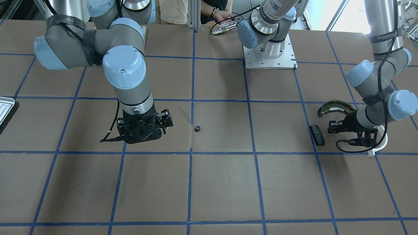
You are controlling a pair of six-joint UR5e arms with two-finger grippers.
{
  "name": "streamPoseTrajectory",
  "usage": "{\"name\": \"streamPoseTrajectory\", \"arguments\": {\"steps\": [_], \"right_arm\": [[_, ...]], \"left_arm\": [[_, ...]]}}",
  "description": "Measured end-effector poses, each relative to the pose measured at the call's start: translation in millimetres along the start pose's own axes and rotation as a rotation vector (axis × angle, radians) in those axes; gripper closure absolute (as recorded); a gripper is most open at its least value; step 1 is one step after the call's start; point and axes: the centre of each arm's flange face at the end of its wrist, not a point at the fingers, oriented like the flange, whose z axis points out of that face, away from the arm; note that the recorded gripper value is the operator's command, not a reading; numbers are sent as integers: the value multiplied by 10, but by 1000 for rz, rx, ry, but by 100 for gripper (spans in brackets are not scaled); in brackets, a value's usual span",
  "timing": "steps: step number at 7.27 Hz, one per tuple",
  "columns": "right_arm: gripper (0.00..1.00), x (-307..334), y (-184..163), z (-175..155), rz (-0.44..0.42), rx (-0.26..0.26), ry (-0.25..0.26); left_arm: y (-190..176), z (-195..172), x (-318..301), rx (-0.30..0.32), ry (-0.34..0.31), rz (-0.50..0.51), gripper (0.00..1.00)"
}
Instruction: Place bearing gear from tray to pile
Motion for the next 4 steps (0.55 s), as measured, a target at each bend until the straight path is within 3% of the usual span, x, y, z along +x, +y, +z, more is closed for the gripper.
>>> {"name": "streamPoseTrajectory", "arguments": {"steps": [2, 4], "right_arm": [[0, 108, 32, -535, -25, 2, 1], [0, 304, -20, -683, -1, -35, -7]], "left_arm": [[-52, -169, 38, -10, -76, 0, 0], [-353, -662, 660, 39, -125, 2, 0]]}}
